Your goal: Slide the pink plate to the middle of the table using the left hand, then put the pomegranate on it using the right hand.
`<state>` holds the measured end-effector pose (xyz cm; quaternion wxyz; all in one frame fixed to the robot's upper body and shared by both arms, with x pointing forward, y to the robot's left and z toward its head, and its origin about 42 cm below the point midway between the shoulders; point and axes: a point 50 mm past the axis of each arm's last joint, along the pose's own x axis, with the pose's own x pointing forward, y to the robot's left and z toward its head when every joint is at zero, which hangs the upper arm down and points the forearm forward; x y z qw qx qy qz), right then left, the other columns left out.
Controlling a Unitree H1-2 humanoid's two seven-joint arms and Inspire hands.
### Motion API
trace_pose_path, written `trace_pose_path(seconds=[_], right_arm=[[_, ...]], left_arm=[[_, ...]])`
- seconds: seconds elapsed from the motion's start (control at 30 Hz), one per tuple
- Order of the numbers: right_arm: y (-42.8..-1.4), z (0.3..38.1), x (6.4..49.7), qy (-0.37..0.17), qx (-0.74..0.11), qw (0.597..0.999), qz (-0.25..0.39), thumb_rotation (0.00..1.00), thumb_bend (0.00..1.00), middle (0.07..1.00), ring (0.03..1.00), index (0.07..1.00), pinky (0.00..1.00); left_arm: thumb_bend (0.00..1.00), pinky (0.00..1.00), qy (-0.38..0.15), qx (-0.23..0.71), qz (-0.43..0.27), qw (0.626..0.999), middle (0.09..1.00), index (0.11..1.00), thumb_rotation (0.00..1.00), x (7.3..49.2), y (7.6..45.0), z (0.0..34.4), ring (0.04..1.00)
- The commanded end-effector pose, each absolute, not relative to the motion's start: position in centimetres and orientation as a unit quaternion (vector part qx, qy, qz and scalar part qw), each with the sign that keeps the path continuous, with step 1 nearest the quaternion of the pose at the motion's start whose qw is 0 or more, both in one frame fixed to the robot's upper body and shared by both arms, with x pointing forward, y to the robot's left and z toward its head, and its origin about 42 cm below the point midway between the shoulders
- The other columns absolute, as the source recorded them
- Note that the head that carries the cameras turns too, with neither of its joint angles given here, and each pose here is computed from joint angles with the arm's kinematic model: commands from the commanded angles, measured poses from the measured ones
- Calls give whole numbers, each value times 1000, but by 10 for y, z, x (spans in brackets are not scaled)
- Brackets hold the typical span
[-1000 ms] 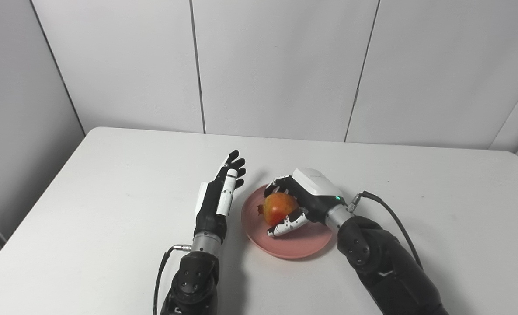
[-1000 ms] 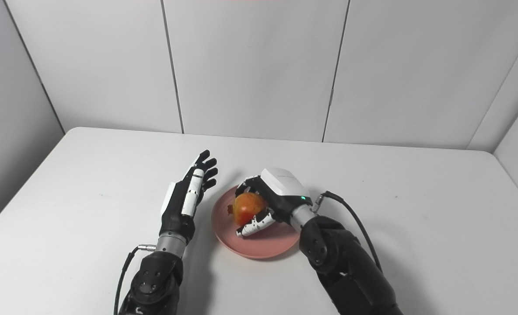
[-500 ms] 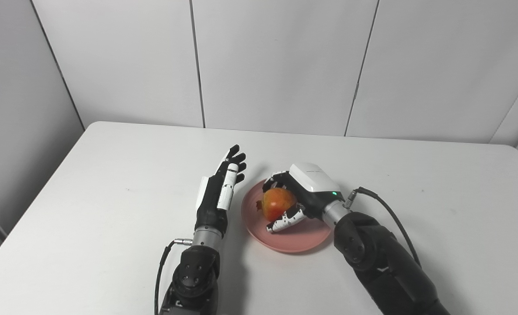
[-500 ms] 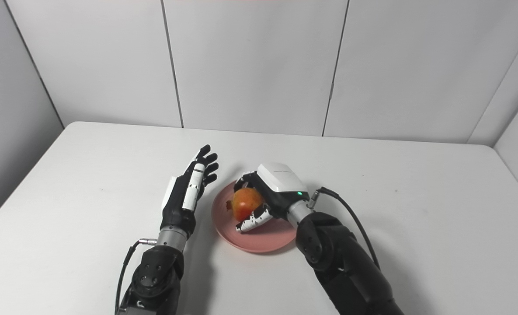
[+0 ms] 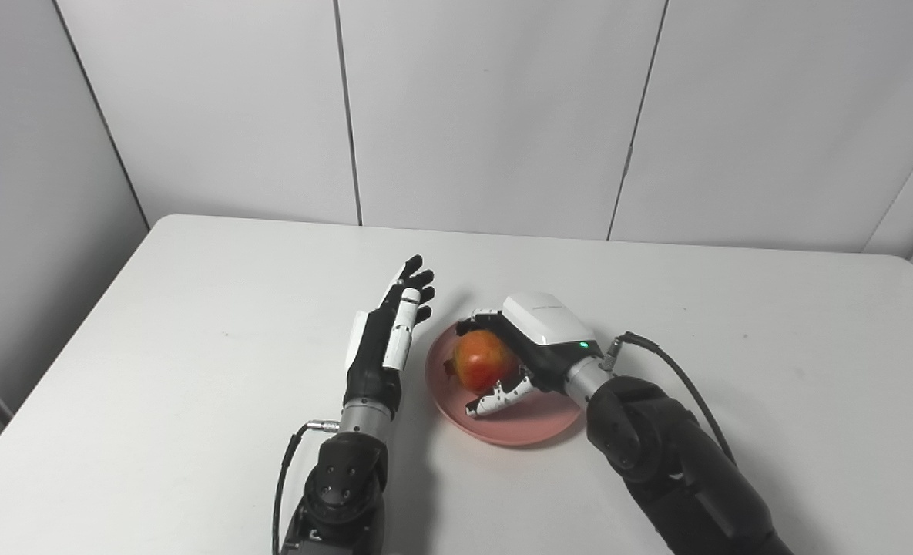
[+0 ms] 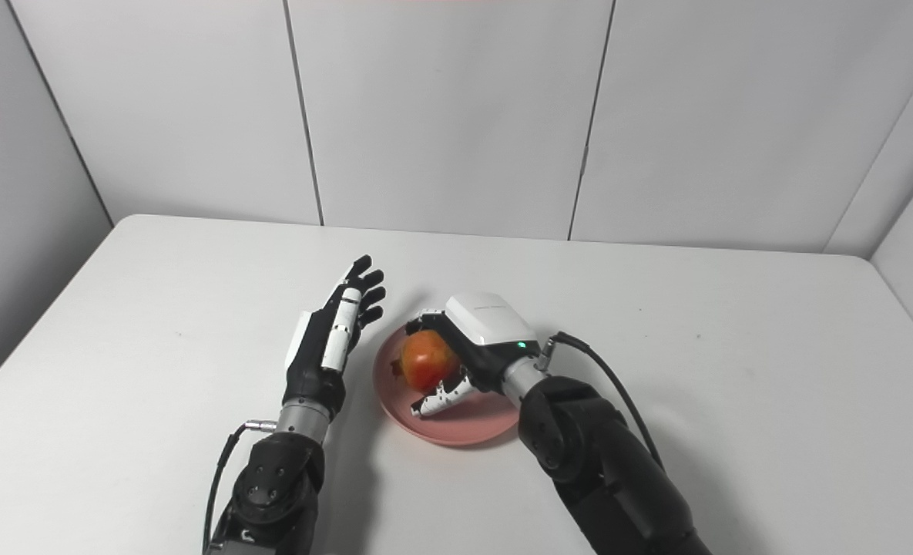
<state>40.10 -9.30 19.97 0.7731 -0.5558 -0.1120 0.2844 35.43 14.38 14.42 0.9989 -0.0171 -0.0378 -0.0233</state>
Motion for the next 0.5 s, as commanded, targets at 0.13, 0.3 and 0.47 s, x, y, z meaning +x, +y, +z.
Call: trace_pose_path(seconds=[0.13,0.3,0.47], right_arm=[[-90,237,403,-147,-550,780,258,391,883,775,727,765,624],[-95,255,401,-168,-547,783,244,445,951,782,737,767,635],[-103,274,396,-193,-539,788,226,470,981,760,717,758,612]], left_arm=[[420,880,-78,-23,-31,996,897,894,1000,366,139,170,887],[425,896,-78,-22,-31,996,899,893,1000,366,140,169,889],[428,894,-79,-25,-29,996,895,889,1000,366,141,169,886]])
